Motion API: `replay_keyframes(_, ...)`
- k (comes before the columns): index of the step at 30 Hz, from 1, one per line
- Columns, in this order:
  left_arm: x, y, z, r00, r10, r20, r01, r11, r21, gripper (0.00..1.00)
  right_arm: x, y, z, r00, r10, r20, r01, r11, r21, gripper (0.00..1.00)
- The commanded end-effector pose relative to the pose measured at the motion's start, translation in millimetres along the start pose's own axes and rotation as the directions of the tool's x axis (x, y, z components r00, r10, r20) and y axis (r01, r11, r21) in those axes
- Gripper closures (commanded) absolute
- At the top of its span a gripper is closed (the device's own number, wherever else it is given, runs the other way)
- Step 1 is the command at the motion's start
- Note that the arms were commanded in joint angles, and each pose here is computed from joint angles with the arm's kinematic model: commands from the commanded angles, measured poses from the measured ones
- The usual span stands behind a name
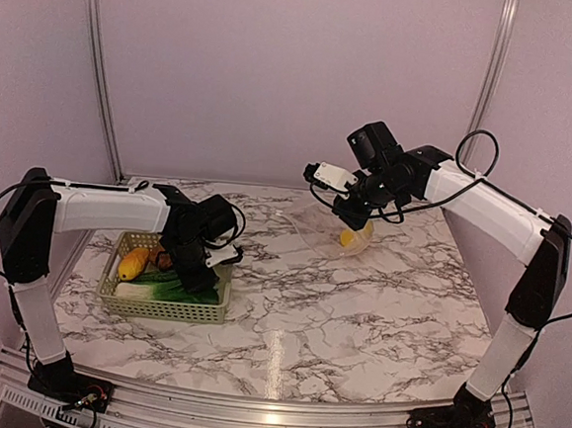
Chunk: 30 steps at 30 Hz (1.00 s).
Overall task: Place the food in the zip-top bag and seal the zipper
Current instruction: Pick up the fake vegetable from the bin, then place the fake vegetable in the zipper food storage bag.
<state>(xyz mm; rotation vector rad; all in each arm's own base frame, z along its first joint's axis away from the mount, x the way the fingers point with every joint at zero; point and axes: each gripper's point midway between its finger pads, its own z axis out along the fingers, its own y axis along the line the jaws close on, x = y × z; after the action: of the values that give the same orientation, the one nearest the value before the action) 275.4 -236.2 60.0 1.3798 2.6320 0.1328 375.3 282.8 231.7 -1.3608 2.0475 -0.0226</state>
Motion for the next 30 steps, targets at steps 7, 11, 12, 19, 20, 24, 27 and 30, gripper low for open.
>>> replay_keyframes(7,-37,26,-103,0.957,-0.065,0.282,0.087,0.994,-0.066,0.93,-5,1,-3,1.000,0.025,0.015,-0.025,1.000,-0.009,1.00)
replay_keyframes(11,-49,43,-162,0.884,-0.106,0.455,0.172,0.979,-0.106,0.96,-7,5,-7,0.999,0.037,0.028,-0.036,0.999,-0.036,1.00)
replay_keyframes(12,-51,46,-177,0.858,-0.120,0.499,0.196,0.975,-0.103,0.96,-6,6,-8,0.999,0.038,0.024,-0.037,0.999,-0.039,1.00)
replay_keyframes(19,-68,47,-294,0.495,-0.230,0.838,0.287,0.954,0.092,1.00,-9,14,-21,0.997,0.061,0.041,-0.058,0.994,-0.090,1.00)
replay_keyframes(20,-70,43,-312,0.406,-0.266,0.874,0.275,0.948,0.161,1.00,-11,14,-25,0.997,0.064,0.050,-0.059,0.994,-0.098,1.00)
replay_keyframes(24,-67,26,-368,0.110,-0.341,0.934,0.150,0.934,0.324,1.00,-23,12,-40,0.993,0.073,0.096,-0.062,0.992,-0.108,1.00)
replay_keyframes(27,-64,16,-399,-0.051,-0.369,0.928,0.068,0.926,0.371,1.00,-32,14,-49,0.988,0.083,0.127,-0.065,0.989,-0.136,1.00)
replay_keyframes(30,-66,4,-417,-0.156,-0.403,0.902,0.002,0.913,0.408,1.00,-40,18,-57,0.985,0.092,0.149,-0.066,0.983,-0.173,1.00)
